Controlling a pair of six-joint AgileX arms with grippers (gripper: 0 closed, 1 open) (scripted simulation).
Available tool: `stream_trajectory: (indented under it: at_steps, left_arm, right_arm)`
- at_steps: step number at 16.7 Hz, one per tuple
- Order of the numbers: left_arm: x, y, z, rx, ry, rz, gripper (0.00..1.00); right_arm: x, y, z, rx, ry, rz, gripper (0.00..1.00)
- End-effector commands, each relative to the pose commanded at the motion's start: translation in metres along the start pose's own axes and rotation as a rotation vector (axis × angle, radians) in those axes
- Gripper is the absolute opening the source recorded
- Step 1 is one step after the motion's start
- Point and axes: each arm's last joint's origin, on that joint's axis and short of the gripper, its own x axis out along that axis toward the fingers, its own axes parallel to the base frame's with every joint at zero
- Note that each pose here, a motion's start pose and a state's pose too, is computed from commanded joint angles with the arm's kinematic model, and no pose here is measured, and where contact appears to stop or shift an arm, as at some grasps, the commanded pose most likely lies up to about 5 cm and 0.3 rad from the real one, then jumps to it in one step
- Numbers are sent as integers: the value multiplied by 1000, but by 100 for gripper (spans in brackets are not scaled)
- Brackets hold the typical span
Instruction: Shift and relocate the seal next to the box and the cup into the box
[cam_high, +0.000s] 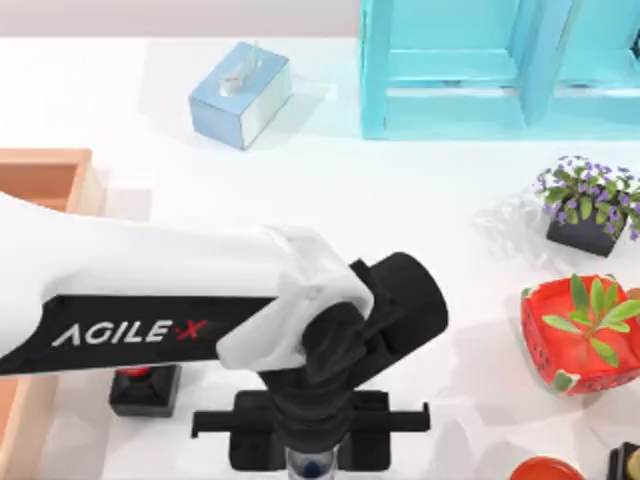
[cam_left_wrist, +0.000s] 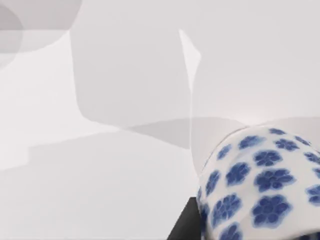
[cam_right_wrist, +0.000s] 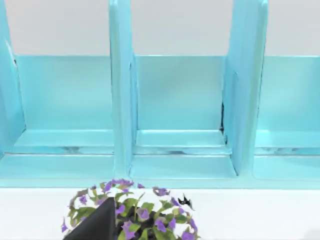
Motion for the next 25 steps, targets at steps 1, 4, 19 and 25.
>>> stream_trajectory:
  at_steps: [1,4,19,25]
  left_arm:
    - [-1,1,0,-1,0,0,0]
    - [-19,19,9,-15,2,1,0]
    - [-100,100,2,5,0,-1,0]
    - [-103,149,39,-10,-4,-13,0]
  right_arm:
    - [0,0,0,0,0,0,100]
    - [0,0,0,0,0,0,100]
    - [0,0,0,0,0,0,100]
    - [0,0,0,0,0,0,100]
